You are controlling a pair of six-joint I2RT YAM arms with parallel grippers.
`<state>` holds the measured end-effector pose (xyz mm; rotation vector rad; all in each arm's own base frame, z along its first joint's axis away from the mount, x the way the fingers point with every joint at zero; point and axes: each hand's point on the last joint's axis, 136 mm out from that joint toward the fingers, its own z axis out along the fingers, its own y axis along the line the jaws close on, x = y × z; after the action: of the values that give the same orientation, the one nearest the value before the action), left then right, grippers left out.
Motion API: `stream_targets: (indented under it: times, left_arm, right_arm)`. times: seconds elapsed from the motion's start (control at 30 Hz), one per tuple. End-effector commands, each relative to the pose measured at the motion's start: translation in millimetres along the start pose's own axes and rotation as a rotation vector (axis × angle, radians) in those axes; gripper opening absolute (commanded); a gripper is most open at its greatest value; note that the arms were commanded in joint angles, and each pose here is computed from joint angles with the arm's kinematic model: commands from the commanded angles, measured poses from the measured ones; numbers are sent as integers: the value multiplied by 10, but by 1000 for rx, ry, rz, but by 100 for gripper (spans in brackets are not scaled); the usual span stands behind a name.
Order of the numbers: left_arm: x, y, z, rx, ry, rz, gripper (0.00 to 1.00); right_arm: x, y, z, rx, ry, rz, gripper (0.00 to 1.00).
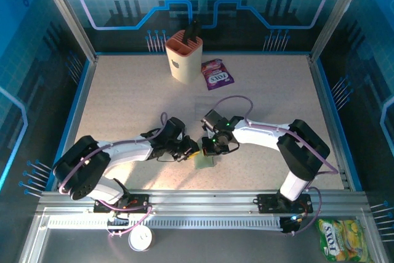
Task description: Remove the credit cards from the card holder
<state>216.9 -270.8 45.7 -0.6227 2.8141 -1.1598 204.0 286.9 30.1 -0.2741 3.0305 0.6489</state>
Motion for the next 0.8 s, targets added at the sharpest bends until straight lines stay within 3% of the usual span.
stream_targets:
  times: [0.0,0.2,0.77]
  left_arm:
    - [67,-104,58,17,52,-23,15]
    - [105,73,129,-46,78,-77,9]
    - [110,711,217,-231,139,-171,4]
  right_arm:
    - [241,-244,311,31,86,49,0]
    - [273,-295,301,15,75,64,0]
    - [248,-443,54,17,16,91,0]
